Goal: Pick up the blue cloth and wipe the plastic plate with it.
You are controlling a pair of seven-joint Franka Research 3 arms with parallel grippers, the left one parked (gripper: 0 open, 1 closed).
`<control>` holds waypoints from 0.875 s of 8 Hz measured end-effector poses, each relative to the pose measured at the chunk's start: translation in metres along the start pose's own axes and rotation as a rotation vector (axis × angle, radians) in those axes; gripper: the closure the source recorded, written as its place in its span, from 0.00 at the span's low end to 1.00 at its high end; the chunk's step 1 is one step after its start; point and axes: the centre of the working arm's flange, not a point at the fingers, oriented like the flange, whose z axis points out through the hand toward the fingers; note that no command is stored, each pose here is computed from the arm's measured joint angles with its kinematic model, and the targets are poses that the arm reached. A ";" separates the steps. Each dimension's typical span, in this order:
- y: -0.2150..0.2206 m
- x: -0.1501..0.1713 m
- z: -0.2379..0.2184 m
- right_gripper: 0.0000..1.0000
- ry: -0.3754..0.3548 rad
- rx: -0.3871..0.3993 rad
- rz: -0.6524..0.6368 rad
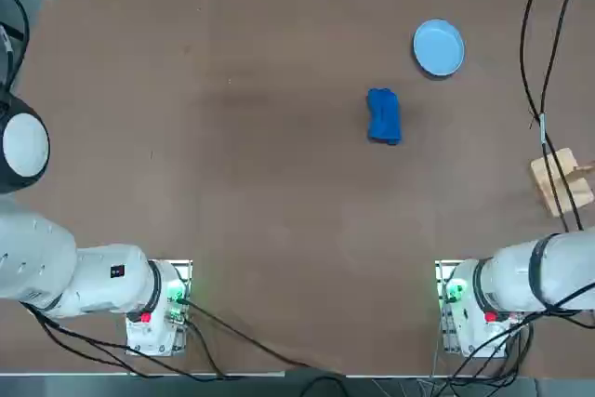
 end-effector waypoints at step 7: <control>-0.036 0.007 0.023 0.00 0.025 0.016 -0.032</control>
